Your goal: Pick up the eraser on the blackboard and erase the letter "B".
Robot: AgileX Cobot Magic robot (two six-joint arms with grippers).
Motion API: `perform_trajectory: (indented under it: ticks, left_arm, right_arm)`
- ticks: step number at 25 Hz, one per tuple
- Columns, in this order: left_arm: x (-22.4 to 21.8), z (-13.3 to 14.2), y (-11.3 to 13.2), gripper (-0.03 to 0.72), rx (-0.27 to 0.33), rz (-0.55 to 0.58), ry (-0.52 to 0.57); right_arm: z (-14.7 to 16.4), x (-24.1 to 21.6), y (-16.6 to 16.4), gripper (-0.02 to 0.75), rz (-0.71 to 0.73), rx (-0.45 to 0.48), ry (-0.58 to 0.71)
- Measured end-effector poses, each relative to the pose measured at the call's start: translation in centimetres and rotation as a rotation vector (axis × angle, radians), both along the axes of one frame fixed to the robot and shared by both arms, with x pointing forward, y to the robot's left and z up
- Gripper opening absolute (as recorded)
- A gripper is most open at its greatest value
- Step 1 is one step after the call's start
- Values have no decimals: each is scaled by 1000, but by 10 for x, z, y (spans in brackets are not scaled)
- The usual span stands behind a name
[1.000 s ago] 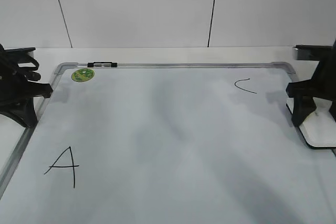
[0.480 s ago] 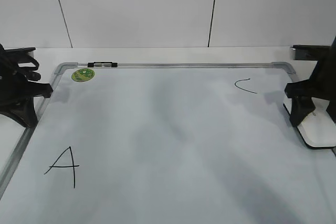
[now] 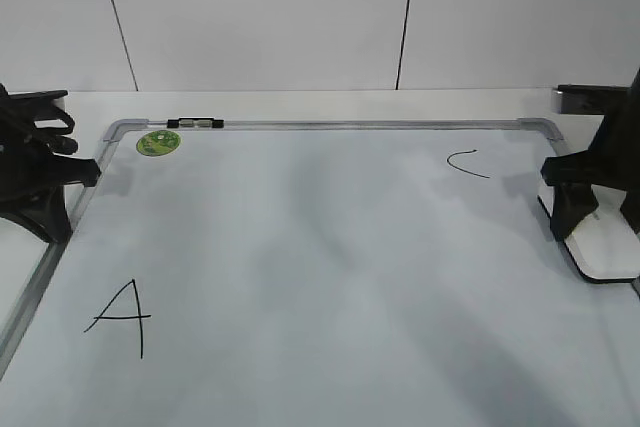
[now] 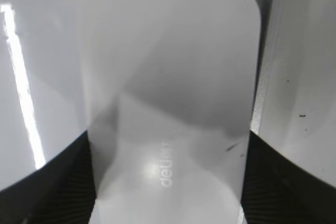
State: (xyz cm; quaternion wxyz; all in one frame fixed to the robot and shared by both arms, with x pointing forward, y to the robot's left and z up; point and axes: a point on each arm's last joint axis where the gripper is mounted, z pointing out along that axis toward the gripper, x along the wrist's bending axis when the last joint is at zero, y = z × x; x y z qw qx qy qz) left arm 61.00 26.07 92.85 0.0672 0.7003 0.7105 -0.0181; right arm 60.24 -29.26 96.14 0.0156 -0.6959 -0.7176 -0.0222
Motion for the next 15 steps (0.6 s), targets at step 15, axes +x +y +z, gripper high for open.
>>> perform_trajectory:
  ticks: [15]
  left_arm:
    - [0, 0, 0, 16, 0, 0, -2]
  right_arm:
    - [17, 6, -3, 605, -8, -29, 10]
